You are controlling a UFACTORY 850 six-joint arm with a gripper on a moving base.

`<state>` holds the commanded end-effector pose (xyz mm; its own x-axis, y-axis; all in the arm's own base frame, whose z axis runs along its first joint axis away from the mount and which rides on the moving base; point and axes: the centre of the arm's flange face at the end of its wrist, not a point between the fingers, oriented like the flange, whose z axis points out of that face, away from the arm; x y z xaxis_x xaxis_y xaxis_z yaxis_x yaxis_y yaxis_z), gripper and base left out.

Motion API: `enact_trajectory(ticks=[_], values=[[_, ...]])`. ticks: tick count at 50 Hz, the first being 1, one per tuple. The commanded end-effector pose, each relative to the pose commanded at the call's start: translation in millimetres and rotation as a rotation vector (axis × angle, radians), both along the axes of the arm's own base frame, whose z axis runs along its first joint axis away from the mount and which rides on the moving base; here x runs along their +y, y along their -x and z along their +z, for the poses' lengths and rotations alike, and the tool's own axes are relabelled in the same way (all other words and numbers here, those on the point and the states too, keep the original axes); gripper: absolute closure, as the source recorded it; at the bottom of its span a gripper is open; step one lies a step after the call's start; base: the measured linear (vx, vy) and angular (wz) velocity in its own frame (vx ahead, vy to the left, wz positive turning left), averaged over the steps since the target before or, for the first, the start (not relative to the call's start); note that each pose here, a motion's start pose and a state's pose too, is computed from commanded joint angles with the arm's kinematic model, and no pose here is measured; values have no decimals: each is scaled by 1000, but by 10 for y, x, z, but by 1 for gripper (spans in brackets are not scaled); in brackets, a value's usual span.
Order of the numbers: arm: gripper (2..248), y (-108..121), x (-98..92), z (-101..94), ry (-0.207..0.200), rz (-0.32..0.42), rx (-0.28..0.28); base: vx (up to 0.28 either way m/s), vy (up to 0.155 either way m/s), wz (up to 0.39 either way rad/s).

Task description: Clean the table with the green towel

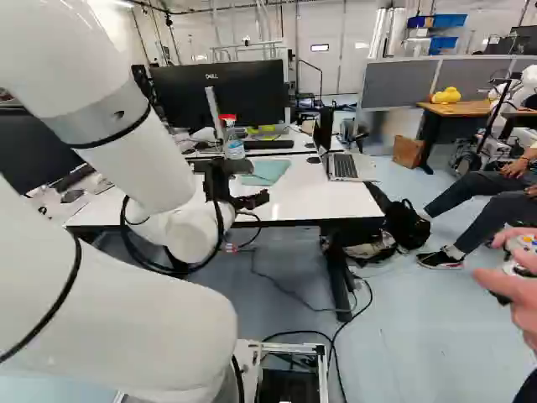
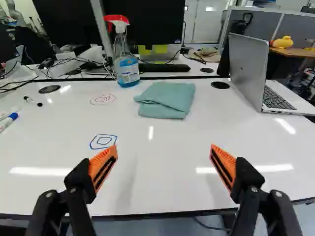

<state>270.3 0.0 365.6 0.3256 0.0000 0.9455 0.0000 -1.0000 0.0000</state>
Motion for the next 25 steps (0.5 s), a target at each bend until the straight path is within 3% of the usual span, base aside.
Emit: enact_trajectory(ticks=[25], values=[[3, -24, 0, 4, 0, 0, 1, 0, 0, 0]])
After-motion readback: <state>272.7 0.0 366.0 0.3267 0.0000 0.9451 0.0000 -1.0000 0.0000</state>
